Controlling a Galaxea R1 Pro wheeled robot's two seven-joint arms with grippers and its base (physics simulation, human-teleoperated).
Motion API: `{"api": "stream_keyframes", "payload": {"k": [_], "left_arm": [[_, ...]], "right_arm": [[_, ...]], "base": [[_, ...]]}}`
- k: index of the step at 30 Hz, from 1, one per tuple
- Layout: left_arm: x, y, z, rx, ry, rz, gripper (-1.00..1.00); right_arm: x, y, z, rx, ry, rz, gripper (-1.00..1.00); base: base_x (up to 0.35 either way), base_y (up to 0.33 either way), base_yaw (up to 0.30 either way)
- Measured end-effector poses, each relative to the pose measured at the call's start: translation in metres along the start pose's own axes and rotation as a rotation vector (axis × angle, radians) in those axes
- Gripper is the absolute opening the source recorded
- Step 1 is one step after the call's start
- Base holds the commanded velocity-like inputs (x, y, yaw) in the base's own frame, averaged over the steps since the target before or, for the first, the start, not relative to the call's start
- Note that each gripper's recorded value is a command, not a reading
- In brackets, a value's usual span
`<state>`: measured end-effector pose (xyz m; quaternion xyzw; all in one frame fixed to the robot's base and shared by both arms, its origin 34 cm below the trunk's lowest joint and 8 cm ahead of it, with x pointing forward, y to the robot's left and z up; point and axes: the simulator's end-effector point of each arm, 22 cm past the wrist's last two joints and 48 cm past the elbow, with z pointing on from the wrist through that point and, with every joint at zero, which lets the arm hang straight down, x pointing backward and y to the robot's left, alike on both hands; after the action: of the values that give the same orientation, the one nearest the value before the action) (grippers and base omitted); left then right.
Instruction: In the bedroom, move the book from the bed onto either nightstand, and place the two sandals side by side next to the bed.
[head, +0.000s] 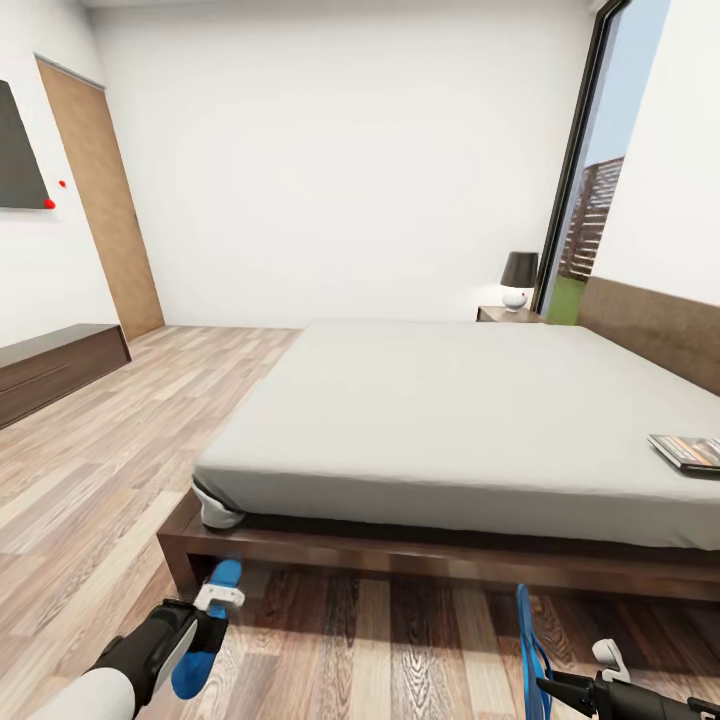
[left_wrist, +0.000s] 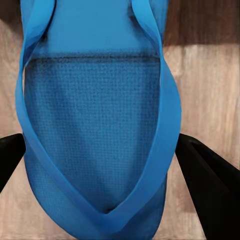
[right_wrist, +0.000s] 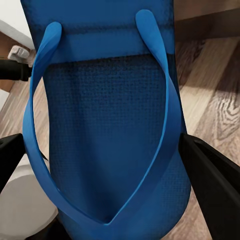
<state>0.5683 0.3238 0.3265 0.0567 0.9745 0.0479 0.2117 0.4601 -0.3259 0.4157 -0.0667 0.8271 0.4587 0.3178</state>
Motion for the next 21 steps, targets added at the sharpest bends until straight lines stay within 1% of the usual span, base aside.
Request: {"api": "stream_keyframes", "payload": {"k": [5,10,12,15,19,21], "left_arm": [[0.019,-0.003,0.012,0.004,0.028,0.000,-1.00],[0.043,-0.013,0.018,0.021,0.078,-0.002,-1.00],[0.046,-0.015,0.019,0.023,0.082,-0.001,-1.00],[0.043,-0.023,0.020,0.031,0.066,0.001,-1.00],[0.029,-0.030,0.021,0.038,-0.001,0.008,-1.00],[0.026,-0.031,0.021,0.039,-0.019,0.009,-1.00]], "right_arm": [[0.009,-0.007,0.003,0.000,0.002,0.000,-1.00],[0.009,-0.007,0.003,0.000,0.000,0.000,-1.00],[0.009,-0.007,0.003,0.000,0.000,0.000,-1.00],[0.009,-0.007,0.002,0.001,0.000,0.000,-1.00],[0.009,-0.007,0.003,0.000,0.000,0.000,-1.00],[0.009,-0.007,0.003,0.000,0.000,0.000,-1.00]], "base": [[0.000,0.000,0.000],[0.000,0.000,0.000],[0.000,0.000,0.000],[0.000,0.000,0.000],[0.000,0.000,0.000],[0.000,0.000,0.000]]}}
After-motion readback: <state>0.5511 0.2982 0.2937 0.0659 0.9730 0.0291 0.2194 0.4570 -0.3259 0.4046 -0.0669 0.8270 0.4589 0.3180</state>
